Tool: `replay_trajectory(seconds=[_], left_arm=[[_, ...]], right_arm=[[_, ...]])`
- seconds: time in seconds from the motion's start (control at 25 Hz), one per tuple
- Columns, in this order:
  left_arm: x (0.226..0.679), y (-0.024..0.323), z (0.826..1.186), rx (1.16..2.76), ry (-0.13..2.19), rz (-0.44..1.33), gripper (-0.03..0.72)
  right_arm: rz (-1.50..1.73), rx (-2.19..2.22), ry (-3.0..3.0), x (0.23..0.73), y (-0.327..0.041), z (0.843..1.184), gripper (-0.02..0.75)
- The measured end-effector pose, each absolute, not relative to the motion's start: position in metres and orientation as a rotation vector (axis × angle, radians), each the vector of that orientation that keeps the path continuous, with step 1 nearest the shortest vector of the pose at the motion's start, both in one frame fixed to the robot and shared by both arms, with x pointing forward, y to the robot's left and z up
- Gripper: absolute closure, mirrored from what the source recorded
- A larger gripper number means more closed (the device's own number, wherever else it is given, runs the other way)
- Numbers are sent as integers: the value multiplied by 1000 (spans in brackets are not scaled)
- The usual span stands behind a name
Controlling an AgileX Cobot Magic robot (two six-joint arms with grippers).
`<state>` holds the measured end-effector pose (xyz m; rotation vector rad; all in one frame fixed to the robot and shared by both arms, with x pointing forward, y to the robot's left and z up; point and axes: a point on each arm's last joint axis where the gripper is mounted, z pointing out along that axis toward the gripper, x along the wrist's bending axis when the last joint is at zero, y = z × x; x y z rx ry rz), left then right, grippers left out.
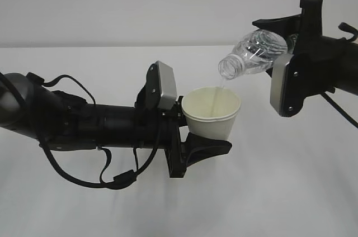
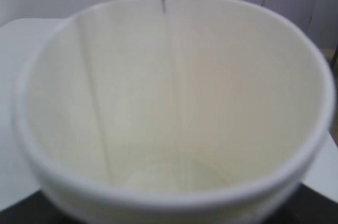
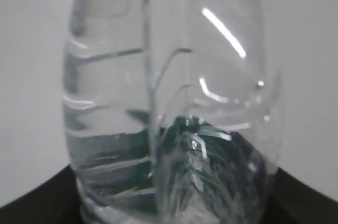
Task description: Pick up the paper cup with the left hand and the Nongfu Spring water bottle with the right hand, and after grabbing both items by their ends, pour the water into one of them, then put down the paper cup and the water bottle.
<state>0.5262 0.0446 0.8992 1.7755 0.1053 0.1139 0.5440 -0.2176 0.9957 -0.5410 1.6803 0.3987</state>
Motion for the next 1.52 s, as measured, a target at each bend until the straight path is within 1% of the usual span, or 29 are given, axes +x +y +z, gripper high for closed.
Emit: replay_trajectory(seconds=[0.24, 0.56, 1.52], left_arm=[[526, 45, 899, 1778, 106, 115, 220], [519, 36, 899, 1774, 95, 99, 220], [523, 37, 898, 1782, 148, 124, 220]], right_arm=[[399, -541, 1678, 544, -218, 996, 265], [403, -544, 1671, 544, -217, 997, 265], [406, -545, 1664, 544, -217, 997, 265]])
